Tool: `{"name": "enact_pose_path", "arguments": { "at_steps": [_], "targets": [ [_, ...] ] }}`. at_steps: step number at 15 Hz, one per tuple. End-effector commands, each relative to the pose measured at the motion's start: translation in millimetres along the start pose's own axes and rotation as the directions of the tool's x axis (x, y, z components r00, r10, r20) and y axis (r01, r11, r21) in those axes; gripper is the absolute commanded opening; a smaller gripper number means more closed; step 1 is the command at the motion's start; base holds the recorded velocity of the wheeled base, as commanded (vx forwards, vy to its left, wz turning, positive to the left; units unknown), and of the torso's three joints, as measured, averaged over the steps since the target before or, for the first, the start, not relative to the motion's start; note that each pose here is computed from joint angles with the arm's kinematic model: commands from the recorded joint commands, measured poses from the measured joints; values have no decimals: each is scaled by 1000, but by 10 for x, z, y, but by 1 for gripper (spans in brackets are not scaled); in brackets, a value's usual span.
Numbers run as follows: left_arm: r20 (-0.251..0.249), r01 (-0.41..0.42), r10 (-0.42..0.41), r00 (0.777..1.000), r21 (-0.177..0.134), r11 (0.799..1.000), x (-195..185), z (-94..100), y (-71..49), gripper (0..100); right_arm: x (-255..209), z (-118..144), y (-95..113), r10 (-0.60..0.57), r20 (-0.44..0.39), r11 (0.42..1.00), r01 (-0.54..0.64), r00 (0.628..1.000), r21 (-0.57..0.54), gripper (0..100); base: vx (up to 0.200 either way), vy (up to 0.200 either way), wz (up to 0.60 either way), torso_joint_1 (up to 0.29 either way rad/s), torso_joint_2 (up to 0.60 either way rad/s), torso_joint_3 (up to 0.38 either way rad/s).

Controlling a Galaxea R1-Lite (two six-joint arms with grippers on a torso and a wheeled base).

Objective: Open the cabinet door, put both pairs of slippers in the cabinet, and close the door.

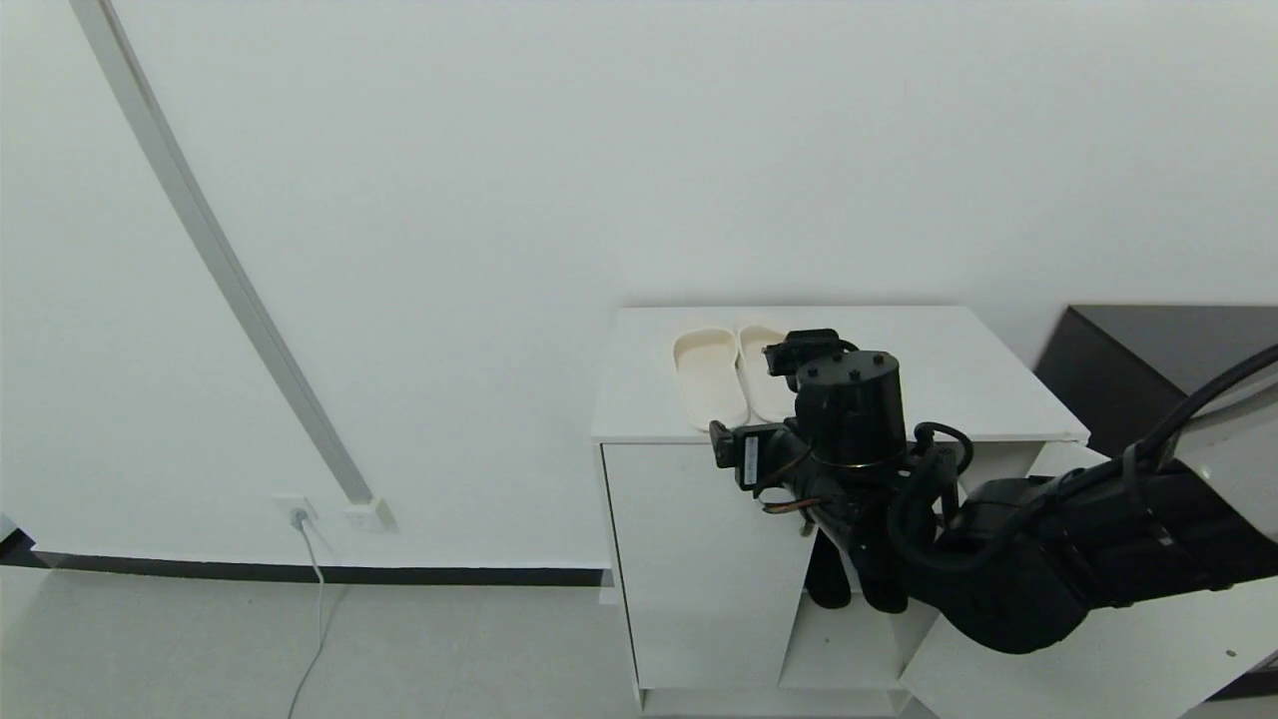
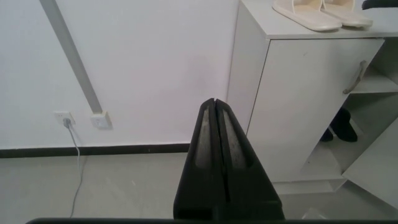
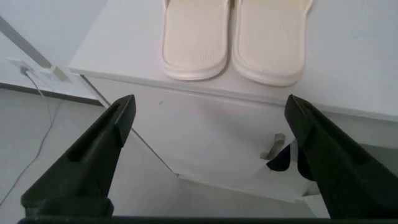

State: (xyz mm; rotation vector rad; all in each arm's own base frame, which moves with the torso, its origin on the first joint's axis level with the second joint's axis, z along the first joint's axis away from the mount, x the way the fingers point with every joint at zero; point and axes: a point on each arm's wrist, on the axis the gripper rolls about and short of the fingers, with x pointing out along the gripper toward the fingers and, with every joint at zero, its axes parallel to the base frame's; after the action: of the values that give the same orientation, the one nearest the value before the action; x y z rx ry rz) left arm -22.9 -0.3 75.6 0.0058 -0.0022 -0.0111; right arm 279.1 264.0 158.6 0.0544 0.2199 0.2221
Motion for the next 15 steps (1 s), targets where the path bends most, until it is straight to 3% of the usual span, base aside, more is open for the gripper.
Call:
{"name": "enact_pose_path", "arguments": {
  "at_steps": [1, 10, 15],
  "targets": [
    [-1, 0, 0, 1000, 0, 1000, 1, 0, 0, 0, 11, -11, 7, 0, 0, 1000, 0, 1000, -1, 100, 200, 0, 0, -2, 2, 2],
    [-1, -2, 2, 1000, 0, 1000, 1, 0, 0, 0, 147, -125, 0, -17, 8, 1000, 17, 1000, -10, 100, 200, 0, 0, 3, 0, 2],
    [-1, -2, 2, 1000, 0, 1000, 1, 0, 0, 0, 456, -186, 15, -28, 48, 999, 30, 998, -39, 100, 0, 0, 0, 0, 0, 0]
  ]
}}
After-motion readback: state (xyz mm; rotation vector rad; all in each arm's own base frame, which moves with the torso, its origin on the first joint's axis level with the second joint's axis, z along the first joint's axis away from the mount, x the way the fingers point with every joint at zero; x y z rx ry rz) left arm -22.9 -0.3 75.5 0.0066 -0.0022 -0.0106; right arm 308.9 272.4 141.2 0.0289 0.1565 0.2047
